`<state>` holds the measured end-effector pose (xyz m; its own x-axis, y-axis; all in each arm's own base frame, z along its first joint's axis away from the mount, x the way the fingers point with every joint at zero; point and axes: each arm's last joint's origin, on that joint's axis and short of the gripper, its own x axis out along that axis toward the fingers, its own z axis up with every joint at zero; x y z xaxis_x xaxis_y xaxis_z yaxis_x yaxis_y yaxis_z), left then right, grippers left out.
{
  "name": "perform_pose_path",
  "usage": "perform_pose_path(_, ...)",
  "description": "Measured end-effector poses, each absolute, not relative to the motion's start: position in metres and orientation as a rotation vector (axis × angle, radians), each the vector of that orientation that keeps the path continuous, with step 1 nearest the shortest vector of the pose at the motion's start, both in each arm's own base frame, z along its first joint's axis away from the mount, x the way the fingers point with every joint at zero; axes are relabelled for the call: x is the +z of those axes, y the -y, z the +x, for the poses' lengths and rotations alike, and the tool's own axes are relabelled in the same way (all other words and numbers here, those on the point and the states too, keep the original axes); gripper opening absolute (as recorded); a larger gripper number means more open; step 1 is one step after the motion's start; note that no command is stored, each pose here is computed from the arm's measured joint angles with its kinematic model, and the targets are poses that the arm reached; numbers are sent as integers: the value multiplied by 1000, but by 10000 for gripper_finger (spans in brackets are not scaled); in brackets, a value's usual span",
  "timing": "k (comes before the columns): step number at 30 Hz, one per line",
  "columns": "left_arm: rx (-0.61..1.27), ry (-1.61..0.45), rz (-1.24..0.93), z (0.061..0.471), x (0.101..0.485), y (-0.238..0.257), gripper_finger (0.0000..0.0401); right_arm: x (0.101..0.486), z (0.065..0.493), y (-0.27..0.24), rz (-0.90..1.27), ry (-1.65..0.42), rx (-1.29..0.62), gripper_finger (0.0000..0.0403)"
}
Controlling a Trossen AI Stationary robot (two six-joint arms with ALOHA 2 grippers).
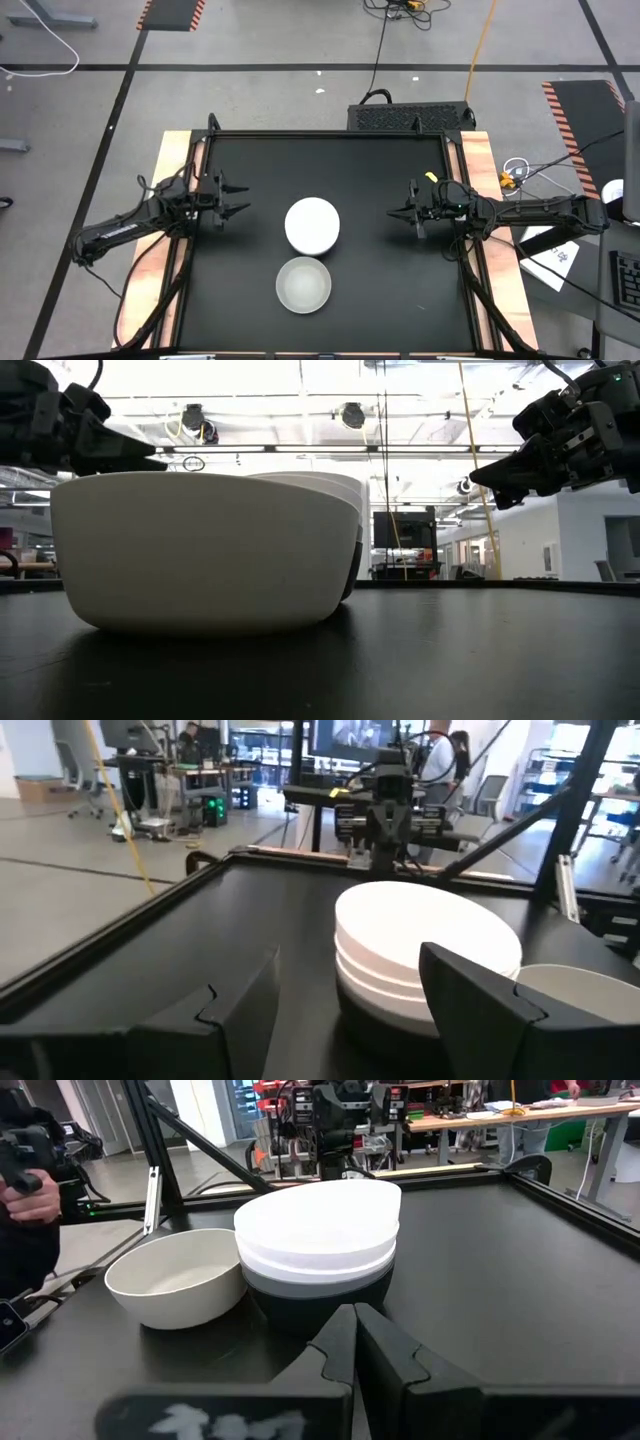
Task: Nest bowls inside each other
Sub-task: Stack the light gray bowl on the white bowl
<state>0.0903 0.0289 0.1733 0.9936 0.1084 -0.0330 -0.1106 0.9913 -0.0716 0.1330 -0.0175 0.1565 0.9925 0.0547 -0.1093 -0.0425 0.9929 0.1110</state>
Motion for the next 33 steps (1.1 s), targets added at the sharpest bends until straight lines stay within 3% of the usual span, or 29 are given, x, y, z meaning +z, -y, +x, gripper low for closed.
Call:
perform_pose_path(11,92,-31,-68,91,173,-28,239,156,134,18,71,-114,51,0)
perform_pose_path(18,91,-64,-60,93,170,-29,239,175,134,15,23,71,78,0)
perform_pose_path(22,89,-99,-69,95,167,-30,239,170,137,10,14,13,118,1)
perform_pose_path(33,88,-133,-72,97,164,-31,239,201,165,-8,6,5,251,62)
